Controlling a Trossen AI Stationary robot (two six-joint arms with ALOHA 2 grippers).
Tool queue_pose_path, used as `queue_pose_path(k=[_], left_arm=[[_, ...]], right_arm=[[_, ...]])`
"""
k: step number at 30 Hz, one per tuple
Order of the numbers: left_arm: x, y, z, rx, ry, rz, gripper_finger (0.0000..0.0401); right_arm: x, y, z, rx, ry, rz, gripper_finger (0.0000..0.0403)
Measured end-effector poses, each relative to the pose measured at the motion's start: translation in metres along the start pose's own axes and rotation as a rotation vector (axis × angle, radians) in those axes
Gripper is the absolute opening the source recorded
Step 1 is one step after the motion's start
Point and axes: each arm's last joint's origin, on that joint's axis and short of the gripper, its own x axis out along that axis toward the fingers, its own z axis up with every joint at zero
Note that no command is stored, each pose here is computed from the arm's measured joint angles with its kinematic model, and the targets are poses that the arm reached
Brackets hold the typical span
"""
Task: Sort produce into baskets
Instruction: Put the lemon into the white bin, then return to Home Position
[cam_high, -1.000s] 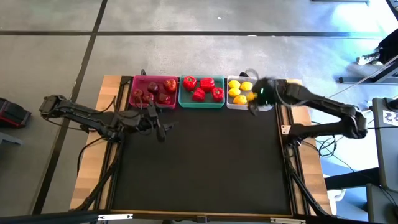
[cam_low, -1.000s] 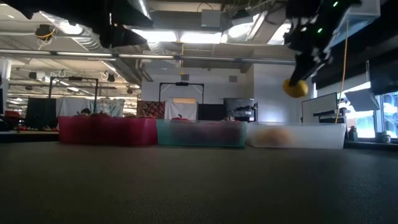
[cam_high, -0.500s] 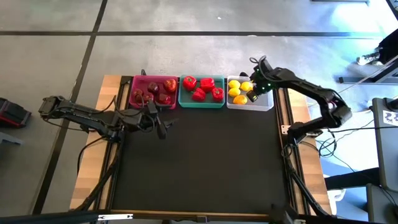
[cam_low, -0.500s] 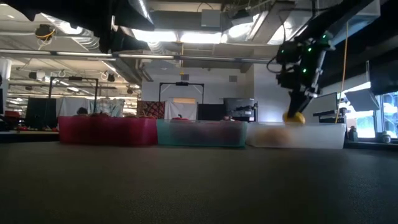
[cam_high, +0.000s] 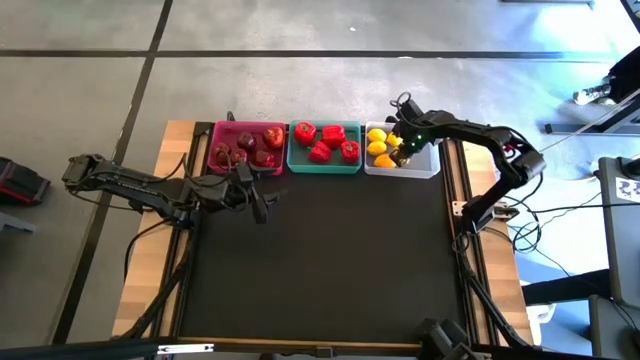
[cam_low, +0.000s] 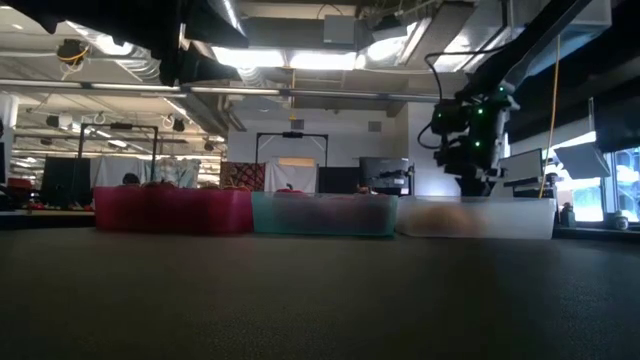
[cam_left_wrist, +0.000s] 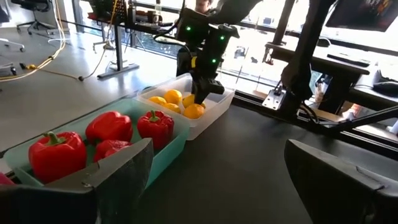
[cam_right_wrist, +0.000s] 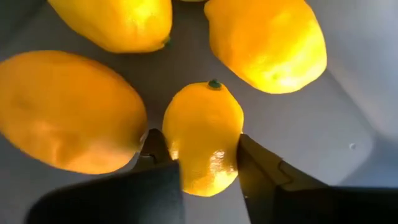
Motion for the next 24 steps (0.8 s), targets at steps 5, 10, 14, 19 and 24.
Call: queue_pose_path(k=[5,10,14,19,24], left_arm=[[0.0,0.0,0.0,0.004,0.004,0.001,0.0359],[0.0,0.0,0.0,0.031,0.003,0.0,0.0351],[-0.004,0.002,0.003,0.048,-0.014,-0.003,0.0317],[-0.011,0.005,0.007,0.071,-0.012,-0.043,0.0248],[-0.02,0.007,0.005,0.101,0.036,-0.149,0.016]], right_arm=[[0.0,0.0,0.001,-0.007,0.01,0.009,0.0145],[-0.018,-0.002,0.008,-0.025,0.019,0.003,0.0199],[-0.047,-0.003,0.015,-0.026,0.008,0.002,0.0214],[-0.09,0.004,0.015,-0.033,-0.081,0.006,0.0211],[-0.127,0.027,0.006,-0.1,-0.23,0.095,0.0192]])
